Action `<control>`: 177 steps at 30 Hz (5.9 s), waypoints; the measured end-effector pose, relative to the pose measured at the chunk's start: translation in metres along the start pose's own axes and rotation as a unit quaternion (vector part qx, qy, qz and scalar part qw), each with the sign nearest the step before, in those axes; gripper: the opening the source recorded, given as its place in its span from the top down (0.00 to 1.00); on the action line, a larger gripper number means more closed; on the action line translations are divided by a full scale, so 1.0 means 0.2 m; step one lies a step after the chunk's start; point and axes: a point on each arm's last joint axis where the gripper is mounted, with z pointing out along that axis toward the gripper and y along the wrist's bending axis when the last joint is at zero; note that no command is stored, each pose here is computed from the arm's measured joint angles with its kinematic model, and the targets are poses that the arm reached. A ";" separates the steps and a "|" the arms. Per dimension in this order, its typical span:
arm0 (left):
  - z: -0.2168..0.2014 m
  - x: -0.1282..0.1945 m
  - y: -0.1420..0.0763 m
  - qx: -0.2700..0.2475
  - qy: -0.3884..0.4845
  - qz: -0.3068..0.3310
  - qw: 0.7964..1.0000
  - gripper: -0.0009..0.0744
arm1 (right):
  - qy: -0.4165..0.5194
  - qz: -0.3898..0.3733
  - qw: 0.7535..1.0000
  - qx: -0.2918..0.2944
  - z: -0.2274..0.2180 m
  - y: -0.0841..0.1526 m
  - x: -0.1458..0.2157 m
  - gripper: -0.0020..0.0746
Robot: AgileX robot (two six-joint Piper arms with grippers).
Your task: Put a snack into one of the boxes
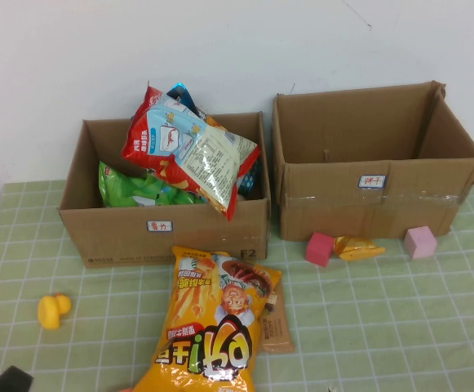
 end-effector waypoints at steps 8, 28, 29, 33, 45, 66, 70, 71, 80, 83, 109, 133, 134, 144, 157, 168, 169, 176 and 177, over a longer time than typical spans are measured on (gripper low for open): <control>-0.02 0.07 -0.10 0.089 0.075 0.107 0.987 0.99 | 0.000 0.000 1.000 0.000 0.00 0.00 0.00 0.98; 0.24 -0.24 -0.53 -0.157 0.377 0.537 0.738 0.99 | 0.000 0.000 1.000 0.000 0.00 0.00 0.00 0.98; 0.27 -0.24 -0.52 -0.167 0.391 0.539 0.727 0.99 | 0.000 0.000 1.000 0.000 0.00 0.00 0.00 0.98; 0.44 -0.21 -0.47 -0.208 0.452 0.547 0.674 0.99 | 0.000 0.000 1.000 0.000 0.00 0.00 0.00 0.98; 0.97 0.09 -0.28 -0.228 0.546 0.540 0.598 0.48 | 0.000 0.000 1.000 0.000 0.00 0.00 0.00 0.98; 1.50 0.38 0.11 -0.251 0.530 0.484 0.649 0.07 | 0.000 0.000 1.000 0.000 0.00 0.00 0.00 0.98; 1.54 0.41 0.17 -0.261 0.534 0.475 0.648 0.07 | 0.000 0.000 1.000 0.000 0.00 0.00 0.00 0.98; 1.55 0.42 0.18 -0.264 0.535 0.473 0.648 0.07 | 0.000 0.000 1.000 0.000 0.00 0.00 0.00 0.98; 1.57 0.45 0.23 -0.267 0.541 0.469 0.645 0.52 | 0.000 0.000 1.000 0.000 0.00 0.00 0.00 0.98; 1.57 0.44 0.21 -0.264 0.546 0.472 0.640 0.70 | 0.000 0.000 1.000 0.000 0.00 0.00 0.00 0.98; 1.08 -0.22 -0.96 -0.054 0.198 0.675 0.709 0.83 | 0.000 0.000 1.000 0.000 0.00 0.00 0.00 0.98; 1.73 -0.48 -0.12 -0.150 0.085 0.458 0.872 0.85 | 0.000 0.000 1.000 0.000 0.00 0.00 0.00 0.98; 1.74 -0.50 -0.08 -0.159 0.084 0.447 0.876 0.85 | 0.000 0.000 1.000 0.000 0.00 0.00 0.00 0.98; 1.79 -0.45 0.13 -0.170 0.141 0.459 0.861 0.88 | 0.000 0.000 1.000 0.000 0.00 0.00 0.00 0.98; 1.76 -0.39 0.17 -0.190 0.220 0.525 0.800 0.95 | 0.000 0.000 1.000 0.000 0.00 0.00 0.00 0.98; 1.75 -0.38 0.03 -0.130 0.217 0.526 0.812 0.71 | 0.000 0.000 1.000 0.000 0.00 0.00 0.00 0.98; 1.74 -0.38 0.01 -0.124 0.217 0.526 0.813 0.62 | 0.000 0.000 1.000 0.000 0.00 0.00 0.00 0.98; 1.66 -0.43 -0.19 -0.098 0.206 0.541 0.809 0.28 | 0.000 0.000 1.000 0.000 0.00 0.00 0.00 0.98; 1.64 -0.44 -0.23 -0.093 0.204 0.549 0.805 0.28 | 0.000 0.000 1.000 0.000 0.00 0.00 0.00 0.98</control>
